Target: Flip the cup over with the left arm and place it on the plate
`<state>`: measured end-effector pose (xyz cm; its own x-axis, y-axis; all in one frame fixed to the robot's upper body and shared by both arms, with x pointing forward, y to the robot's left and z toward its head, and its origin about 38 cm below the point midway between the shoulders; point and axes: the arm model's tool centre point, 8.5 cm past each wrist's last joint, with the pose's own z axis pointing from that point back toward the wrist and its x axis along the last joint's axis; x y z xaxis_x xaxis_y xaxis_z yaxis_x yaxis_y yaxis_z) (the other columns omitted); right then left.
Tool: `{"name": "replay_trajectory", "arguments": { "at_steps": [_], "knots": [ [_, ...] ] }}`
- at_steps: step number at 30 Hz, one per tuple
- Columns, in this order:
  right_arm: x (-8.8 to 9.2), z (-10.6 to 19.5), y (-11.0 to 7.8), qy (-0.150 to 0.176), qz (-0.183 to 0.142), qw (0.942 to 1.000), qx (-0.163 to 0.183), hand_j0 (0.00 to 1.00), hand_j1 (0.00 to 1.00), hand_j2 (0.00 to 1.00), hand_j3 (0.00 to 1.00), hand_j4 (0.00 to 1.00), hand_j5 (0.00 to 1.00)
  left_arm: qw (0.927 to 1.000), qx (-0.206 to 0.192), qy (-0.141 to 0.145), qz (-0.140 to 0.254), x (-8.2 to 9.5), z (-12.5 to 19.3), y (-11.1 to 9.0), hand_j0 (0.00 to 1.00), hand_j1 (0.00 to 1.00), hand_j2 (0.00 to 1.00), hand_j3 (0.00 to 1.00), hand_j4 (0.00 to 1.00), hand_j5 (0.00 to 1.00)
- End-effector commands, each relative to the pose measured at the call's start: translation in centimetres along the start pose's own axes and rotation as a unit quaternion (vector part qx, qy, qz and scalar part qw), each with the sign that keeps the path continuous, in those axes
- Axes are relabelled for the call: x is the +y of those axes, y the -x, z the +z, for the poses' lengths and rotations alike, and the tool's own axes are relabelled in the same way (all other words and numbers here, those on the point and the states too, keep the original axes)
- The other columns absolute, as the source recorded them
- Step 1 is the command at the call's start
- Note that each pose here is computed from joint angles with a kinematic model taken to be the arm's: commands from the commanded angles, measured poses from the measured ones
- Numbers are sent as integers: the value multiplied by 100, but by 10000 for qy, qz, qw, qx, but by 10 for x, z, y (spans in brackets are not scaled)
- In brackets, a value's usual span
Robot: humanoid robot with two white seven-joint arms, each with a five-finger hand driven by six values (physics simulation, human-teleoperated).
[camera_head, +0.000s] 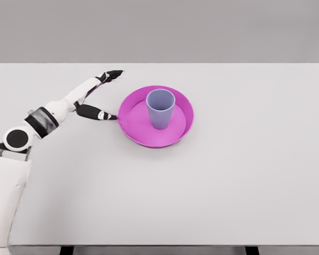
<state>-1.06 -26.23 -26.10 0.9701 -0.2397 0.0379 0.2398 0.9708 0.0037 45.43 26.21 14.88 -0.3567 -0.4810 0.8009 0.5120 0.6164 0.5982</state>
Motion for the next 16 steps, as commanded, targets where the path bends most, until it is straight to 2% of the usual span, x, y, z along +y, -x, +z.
{"name": "replay_trajectory", "arguments": {
  "at_steps": [1, 5, 9, 16],
  "knots": [
    [0, 0, 0, -1, -3, 10000, -1, 100, 100, 100, 100, 100, 100, 9994, 191, -237, -172, 30, 24, 8, 100, 100, 100, 100, 100, 100],
    [0, 0, 0, -1, -3, 10000, -1, 100, 100, 100, 100, 100, 100, 9971, 503, -507, -249, 52, 56, 23, 100, 100, 100, 100, 100, 100],
    [0, 0, 0, -1, 4, 10000, 0, 100, 100, 100, 100, 100, 100, 9966, 571, -508, -322, 58, 62, 25, 100, 100, 100, 100, 100, 100],
    [0, 0, 0, 7, 4, 10000, 0, 100, 100, 100, 100, 100, 100, 9966, 576, -501, -318, 57, 62, 25, 100, 100, 100, 100, 100, 100]
  ]
}}
